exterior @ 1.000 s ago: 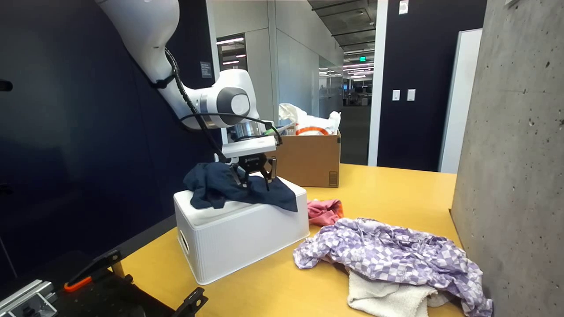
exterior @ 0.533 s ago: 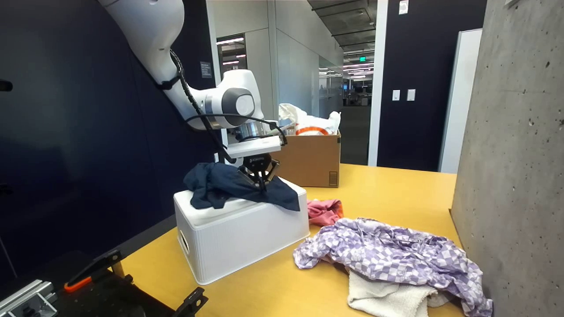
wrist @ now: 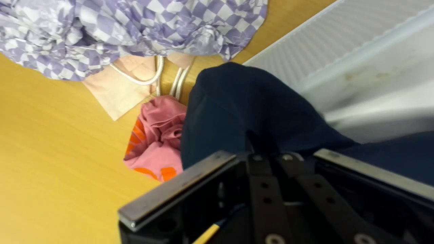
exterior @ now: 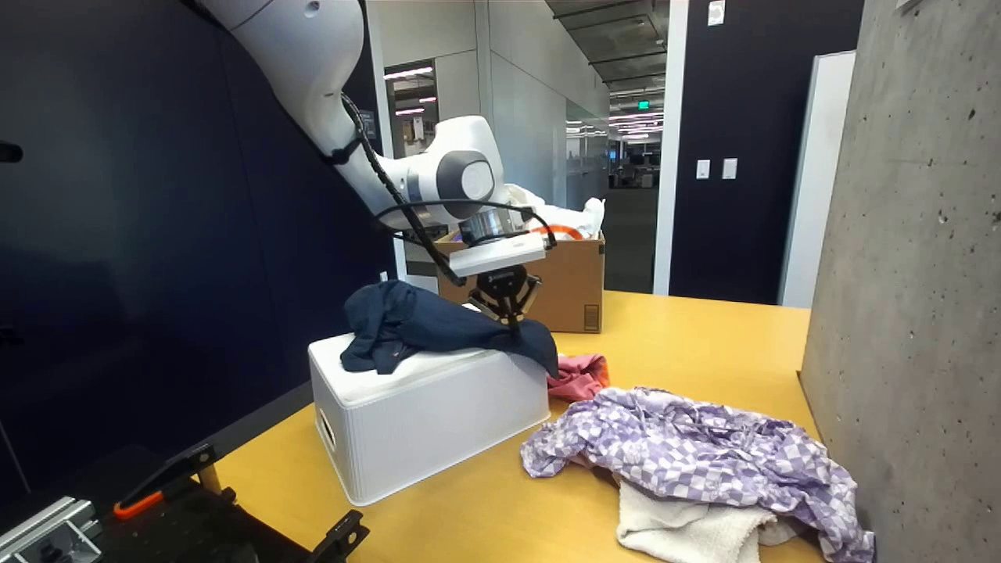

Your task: Remove the purple clothing from the top of the container then put the dark blue shirt on top of the container.

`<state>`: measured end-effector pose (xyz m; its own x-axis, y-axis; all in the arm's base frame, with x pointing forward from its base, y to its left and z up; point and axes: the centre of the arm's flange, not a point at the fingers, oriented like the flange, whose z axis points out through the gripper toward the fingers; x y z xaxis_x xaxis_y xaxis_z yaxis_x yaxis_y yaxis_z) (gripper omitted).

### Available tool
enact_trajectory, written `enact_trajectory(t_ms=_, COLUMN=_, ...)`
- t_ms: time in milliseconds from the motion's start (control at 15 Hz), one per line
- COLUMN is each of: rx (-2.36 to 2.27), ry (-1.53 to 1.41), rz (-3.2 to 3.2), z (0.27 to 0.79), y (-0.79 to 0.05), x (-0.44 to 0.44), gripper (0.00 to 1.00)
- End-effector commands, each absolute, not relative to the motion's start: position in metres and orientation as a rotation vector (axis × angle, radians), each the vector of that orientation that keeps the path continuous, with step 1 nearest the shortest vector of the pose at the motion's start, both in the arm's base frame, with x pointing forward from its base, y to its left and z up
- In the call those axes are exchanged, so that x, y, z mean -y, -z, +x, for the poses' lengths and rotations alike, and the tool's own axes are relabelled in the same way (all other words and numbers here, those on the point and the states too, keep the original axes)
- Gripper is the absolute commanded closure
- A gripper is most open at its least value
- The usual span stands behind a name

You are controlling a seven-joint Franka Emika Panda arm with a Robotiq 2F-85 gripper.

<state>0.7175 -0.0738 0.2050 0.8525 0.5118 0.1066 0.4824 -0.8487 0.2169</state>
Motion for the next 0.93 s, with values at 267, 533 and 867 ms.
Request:
enact_trajectory(t_ms=267, rx=-0.705, ry=-0.230, rz=2.752, z=0.764, y=-0.209, x=0.124, gripper=1.00)
enact_trajectory(t_ms=533, rx=-0.653, ry=-0.237, rz=2.767, z=0.760, y=-0.224, x=0.115, gripper=0.59)
enact_trajectory(t_ms=867, rx=-0.547, ry=-0.261, rz=2.832, z=0.707, y=-0.285, x=0.070, gripper=0.23)
